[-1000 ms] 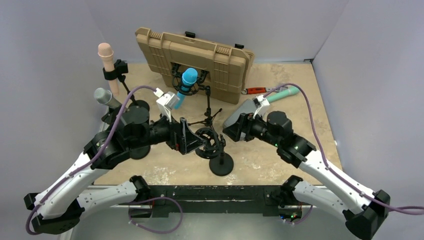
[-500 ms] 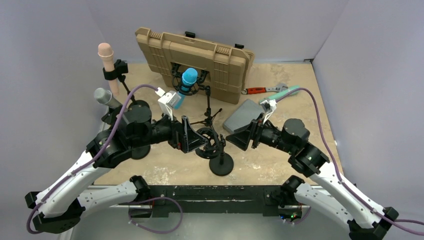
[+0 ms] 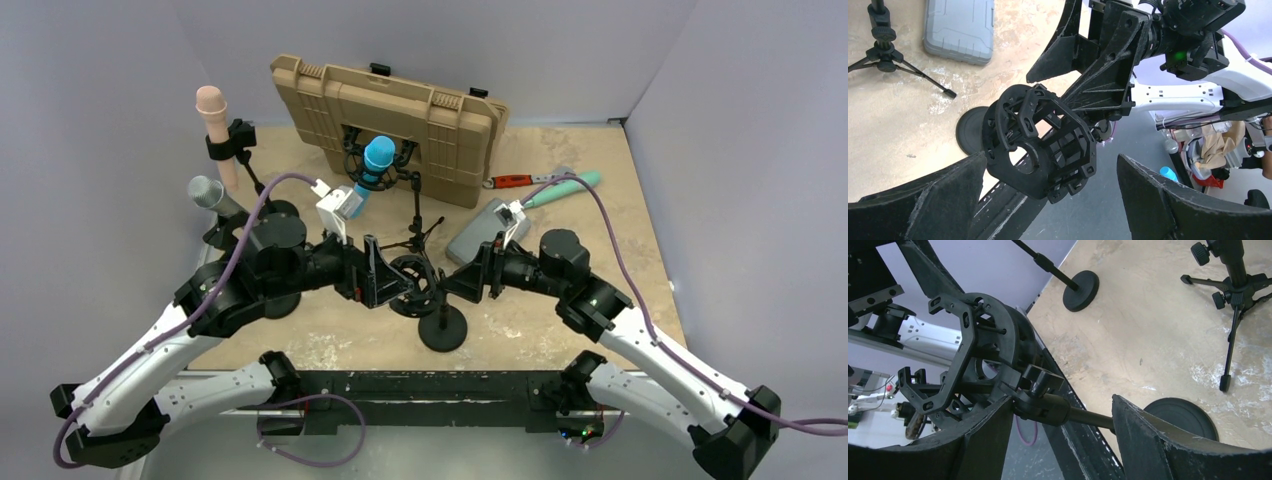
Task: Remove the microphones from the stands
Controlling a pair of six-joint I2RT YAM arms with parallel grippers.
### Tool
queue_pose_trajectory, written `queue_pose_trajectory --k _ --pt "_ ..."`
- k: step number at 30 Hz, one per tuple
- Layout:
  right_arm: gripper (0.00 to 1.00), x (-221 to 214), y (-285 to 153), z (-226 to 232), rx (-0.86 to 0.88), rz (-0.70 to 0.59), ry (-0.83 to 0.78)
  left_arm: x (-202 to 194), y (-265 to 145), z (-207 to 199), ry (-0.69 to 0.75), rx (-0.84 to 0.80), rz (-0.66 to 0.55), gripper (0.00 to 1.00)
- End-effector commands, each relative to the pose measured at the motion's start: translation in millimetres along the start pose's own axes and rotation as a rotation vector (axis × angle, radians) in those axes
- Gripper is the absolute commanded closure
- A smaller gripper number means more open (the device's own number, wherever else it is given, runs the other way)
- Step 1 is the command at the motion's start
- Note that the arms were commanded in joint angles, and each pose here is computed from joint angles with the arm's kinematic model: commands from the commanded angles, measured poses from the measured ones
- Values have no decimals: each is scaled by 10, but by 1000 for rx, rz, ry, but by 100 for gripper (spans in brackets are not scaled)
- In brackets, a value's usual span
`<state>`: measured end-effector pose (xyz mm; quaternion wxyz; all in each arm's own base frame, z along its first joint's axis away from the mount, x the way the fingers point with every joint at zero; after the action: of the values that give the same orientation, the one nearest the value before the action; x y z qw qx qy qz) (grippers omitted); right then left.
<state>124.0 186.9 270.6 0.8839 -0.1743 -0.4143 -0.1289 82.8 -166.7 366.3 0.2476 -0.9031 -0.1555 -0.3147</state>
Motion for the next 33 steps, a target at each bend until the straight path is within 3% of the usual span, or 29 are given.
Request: queue_pose_trajectory --k 1,12,21,33 --pt "32 6 51 9 47 -14 -2 -20 58 21 20 -5 18 0" --pt "35 94 -2 93 49 -59 27 -67 106 70 17 6 41 0" --pt "31 178 -76 144 23 -116 22 -70 103 70 14 1 30 0" --pt "35 86 70 30 26 -54 31 -94 120 91 0 7 39 0"
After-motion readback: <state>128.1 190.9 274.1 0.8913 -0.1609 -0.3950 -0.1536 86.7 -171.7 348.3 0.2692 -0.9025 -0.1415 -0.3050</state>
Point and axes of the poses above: each gripper's point midway between its finger pads, its own y axis out along the fingers, its own z axis along the line the jaws close on, x = y × z, the point moved 9 cm from there along -y, back along the fingers, and after that the axes turned 7 degrees about -y, right-handed, at the moved point
